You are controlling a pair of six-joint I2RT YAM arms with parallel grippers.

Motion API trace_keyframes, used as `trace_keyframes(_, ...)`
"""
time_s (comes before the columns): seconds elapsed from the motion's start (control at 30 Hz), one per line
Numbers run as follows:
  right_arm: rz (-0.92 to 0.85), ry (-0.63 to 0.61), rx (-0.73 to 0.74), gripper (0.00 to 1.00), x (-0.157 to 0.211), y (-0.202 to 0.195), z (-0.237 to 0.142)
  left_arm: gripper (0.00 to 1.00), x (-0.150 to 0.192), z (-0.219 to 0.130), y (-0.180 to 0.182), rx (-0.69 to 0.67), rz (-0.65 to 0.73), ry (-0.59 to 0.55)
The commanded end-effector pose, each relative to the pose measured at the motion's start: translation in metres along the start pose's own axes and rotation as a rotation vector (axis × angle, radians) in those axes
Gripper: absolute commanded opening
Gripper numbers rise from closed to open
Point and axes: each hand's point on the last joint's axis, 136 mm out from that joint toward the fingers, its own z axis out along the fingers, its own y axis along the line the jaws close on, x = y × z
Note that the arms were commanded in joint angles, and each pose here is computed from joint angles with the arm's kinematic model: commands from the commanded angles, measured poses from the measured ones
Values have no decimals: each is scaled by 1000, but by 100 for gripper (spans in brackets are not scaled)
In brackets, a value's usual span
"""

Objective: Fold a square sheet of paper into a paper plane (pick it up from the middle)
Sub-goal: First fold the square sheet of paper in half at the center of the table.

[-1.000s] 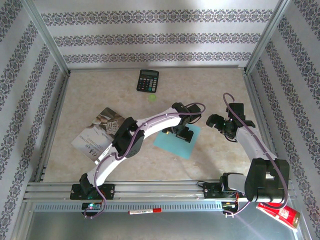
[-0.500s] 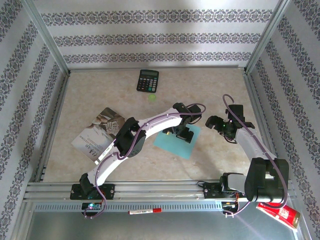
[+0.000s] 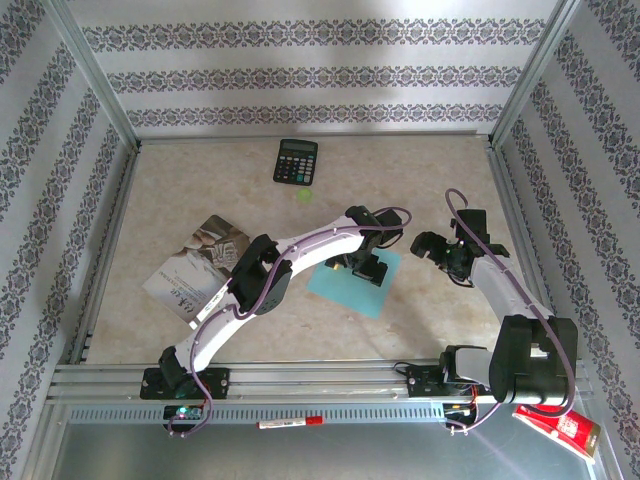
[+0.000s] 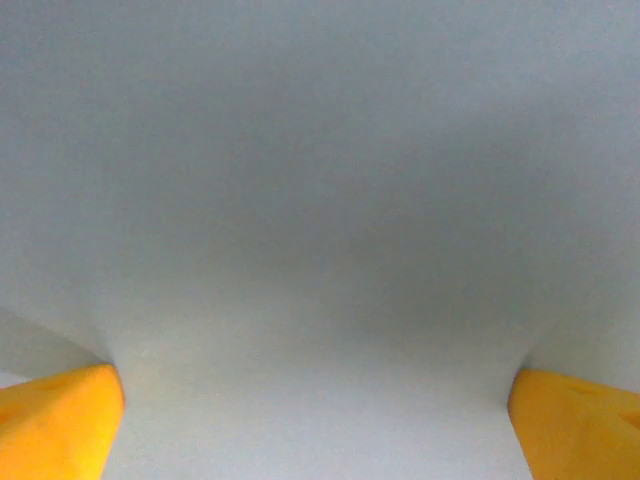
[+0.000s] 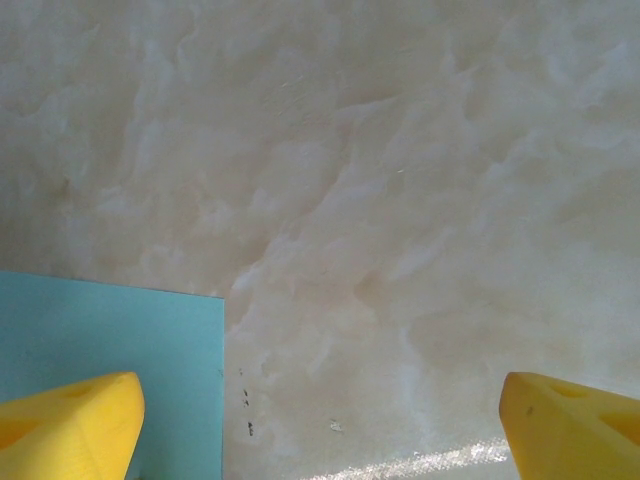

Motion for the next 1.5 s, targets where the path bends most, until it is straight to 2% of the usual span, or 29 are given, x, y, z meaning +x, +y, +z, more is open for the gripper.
trace_keyframes(0.0, 19, 2, -11, 92, 0, 0, 0, 98, 21, 20, 12, -61, 22, 87)
trace_keyframes(0.53, 30, 10, -19, 92, 4, 0, 0, 88, 13, 7, 8, -31, 25, 37)
trace_keyframes(0.73, 36, 18, -28, 92, 5, 2, 0, 77, 6, -6, 1, 12, 17, -10)
trace_keyframes(0.8, 37, 19, -38, 92, 5, 4, 0, 68, 1, -15, -1, 40, 10, -51)
trace_keyframes(0.9, 34, 16, -61, 91, 3, 10, -3, 53, -6, -32, -8, 119, -6, -123)
trace_keyframes(0.97, 29, 9, -76, 91, 2, 14, -7, 48, -9, -44, -11, 183, -35, -174)
trace_keyframes(1.07, 20, -4, -97, 91, -3, 22, -16, 36, -16, -75, -21, 351, -81, -261)
trace_keyframes(1.27, -54, -22, -196, 91, -9, 54, -42, 32, -12, -143, -17, 811, -224, -461)
trace_keyframes(1.33, -102, -7, -266, 91, -5, 75, -50, 31, -5, -140, -2, 880, -293, -467)
trace_keyframes(1.47, -217, 32, -392, 91, 12, 114, -55, 26, 6, -104, 27, 810, -385, -427)
